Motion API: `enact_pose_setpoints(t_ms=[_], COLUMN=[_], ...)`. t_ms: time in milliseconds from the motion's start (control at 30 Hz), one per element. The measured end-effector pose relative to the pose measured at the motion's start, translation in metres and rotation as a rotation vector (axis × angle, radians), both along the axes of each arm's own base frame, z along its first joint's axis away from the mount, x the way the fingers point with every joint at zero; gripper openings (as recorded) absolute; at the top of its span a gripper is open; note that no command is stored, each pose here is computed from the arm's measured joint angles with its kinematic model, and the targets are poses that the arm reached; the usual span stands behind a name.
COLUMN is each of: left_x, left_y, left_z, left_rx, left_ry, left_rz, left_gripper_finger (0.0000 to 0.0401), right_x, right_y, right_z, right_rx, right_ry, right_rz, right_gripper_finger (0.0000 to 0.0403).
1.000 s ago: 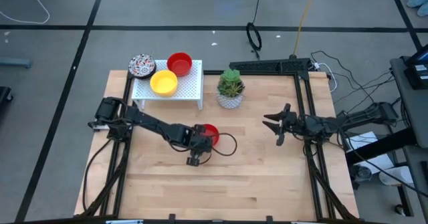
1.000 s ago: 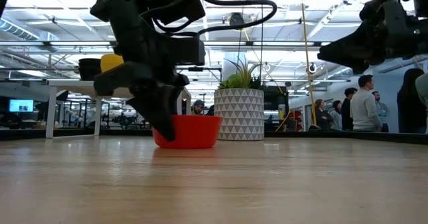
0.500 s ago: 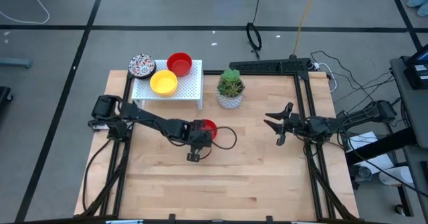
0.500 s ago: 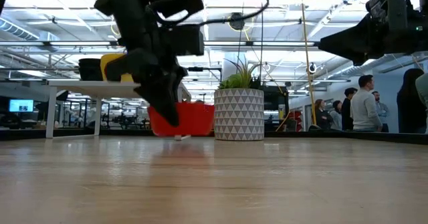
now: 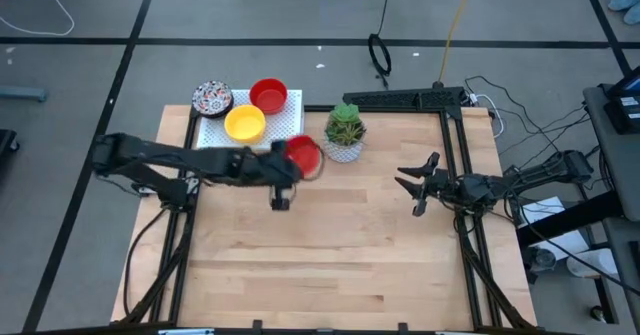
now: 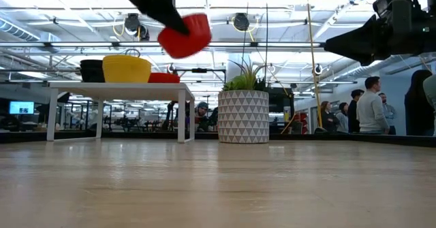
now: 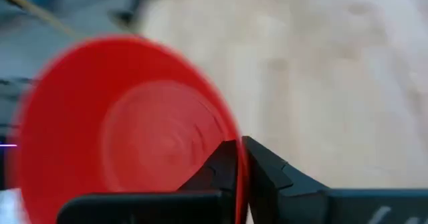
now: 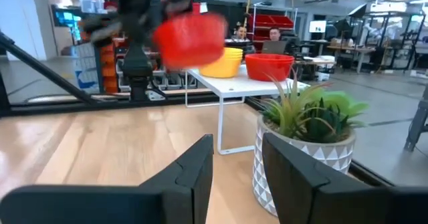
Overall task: Pick & Place Mini bowls
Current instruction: Stack the red bowl on top of the red bowl on the shelf
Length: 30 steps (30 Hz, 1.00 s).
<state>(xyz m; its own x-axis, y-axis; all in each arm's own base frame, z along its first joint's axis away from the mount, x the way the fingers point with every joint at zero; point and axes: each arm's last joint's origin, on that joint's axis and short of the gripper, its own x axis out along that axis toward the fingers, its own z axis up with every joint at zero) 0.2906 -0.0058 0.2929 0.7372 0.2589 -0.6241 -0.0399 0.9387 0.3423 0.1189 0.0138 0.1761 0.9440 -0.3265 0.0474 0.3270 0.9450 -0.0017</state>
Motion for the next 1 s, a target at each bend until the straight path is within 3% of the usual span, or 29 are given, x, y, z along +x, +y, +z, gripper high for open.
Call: enact_pose_setpoints(t_ms=[133, 333, 633, 833, 1000], left_x=[-0.018, -0.034, -0.049, -0.055, -0.058], left_y=[0.021, 0.069, 0.135, 0.162, 0.177], left_z=[0.029, 0.047, 0.039, 0.029, 0.019], left_rx=[0.133, 0.187, 0.108, 0.043, 0.014], left_ry=[-0.106, -0.192, -0.184, -0.174, -0.129], left_rz=[0.107, 0.275, 0.415, 0.475, 0.517], left_gripper_finger=[0.0028, 0.0007, 0.0023, 0.0006, 0.0025], right_x=[0.0, 0.0, 0.0, 0.0, 0.0], right_y=[0.0, 0.0, 0.0, 0.0, 0.0], right_z=[0.0, 0.0, 0.0, 0.0, 0.0], right_rx=[-0.01, -0.007, -0.007, -0.007, -0.006], right_ry=[0.005, 0.004, 0.004, 0.004, 0.004], right_rz=[0.004, 0.004, 0.005, 0.005, 0.005], right_gripper_finger=[0.0116, 0.0116, 0.0116, 0.0116, 0.0116])
